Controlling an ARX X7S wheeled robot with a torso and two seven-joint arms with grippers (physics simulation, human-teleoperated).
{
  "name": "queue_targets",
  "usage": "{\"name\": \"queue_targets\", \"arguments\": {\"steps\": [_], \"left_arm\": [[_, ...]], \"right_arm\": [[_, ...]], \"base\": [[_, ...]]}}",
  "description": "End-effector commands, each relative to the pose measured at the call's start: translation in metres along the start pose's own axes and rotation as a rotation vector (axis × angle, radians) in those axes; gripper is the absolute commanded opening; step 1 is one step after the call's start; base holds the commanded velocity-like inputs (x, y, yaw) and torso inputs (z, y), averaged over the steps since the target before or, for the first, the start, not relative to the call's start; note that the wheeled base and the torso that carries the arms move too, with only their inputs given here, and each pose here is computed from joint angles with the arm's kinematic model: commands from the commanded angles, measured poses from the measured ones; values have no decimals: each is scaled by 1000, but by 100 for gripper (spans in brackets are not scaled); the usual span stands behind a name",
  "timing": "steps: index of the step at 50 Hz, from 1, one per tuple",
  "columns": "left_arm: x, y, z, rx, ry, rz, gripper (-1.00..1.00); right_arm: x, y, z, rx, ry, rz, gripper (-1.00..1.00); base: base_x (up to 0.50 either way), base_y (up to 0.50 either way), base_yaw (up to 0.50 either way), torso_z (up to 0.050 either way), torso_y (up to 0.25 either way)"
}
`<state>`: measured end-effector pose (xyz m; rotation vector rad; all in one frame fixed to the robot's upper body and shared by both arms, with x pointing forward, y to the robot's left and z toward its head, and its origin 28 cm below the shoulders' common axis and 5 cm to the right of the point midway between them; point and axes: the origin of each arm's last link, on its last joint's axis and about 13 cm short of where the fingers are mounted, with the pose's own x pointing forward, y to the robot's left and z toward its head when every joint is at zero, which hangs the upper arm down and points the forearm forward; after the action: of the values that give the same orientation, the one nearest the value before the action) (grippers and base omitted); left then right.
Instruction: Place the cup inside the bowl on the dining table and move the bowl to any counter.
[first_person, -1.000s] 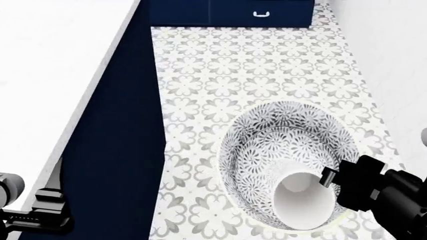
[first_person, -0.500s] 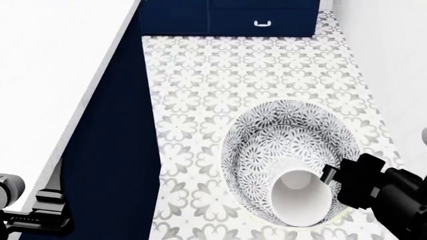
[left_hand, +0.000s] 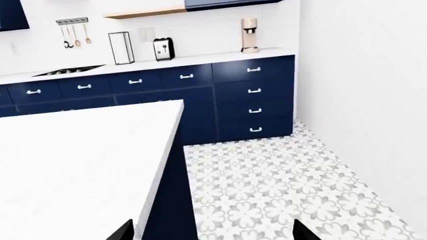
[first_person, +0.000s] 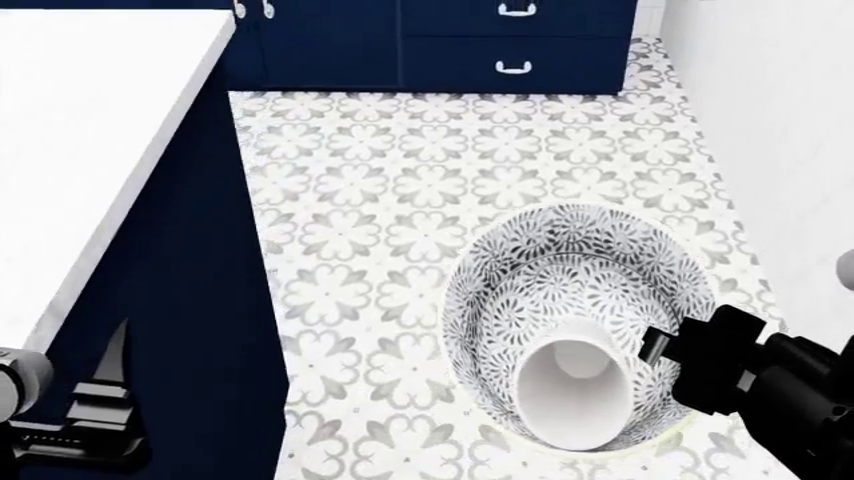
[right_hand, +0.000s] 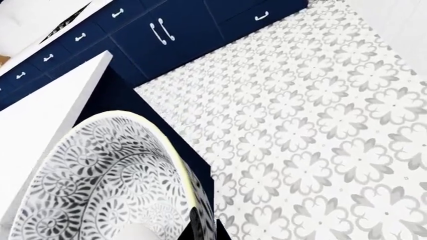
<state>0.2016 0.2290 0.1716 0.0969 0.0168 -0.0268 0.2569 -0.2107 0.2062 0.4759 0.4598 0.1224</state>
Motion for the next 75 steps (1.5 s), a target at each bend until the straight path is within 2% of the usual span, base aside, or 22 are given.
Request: {"name": "queue_targets", "arguments": {"steps": [1, 50, 75], "left_arm": [[2, -2, -1, -1, 1, 1, 100], [0, 1, -3, -7, 5, 7, 100], [-1, 2, -4, -10, 6, 6, 100]], "right_arm": [[0, 1, 4, 8, -23, 20, -100], [1, -1, 1, 21, -20, 30, -100], [3, 1, 2, 28, -19, 45, -100]], "base": [[502, -254, 0, 0, 0], [502, -239, 0, 0, 3], [500, -1, 0, 0, 2]]}}
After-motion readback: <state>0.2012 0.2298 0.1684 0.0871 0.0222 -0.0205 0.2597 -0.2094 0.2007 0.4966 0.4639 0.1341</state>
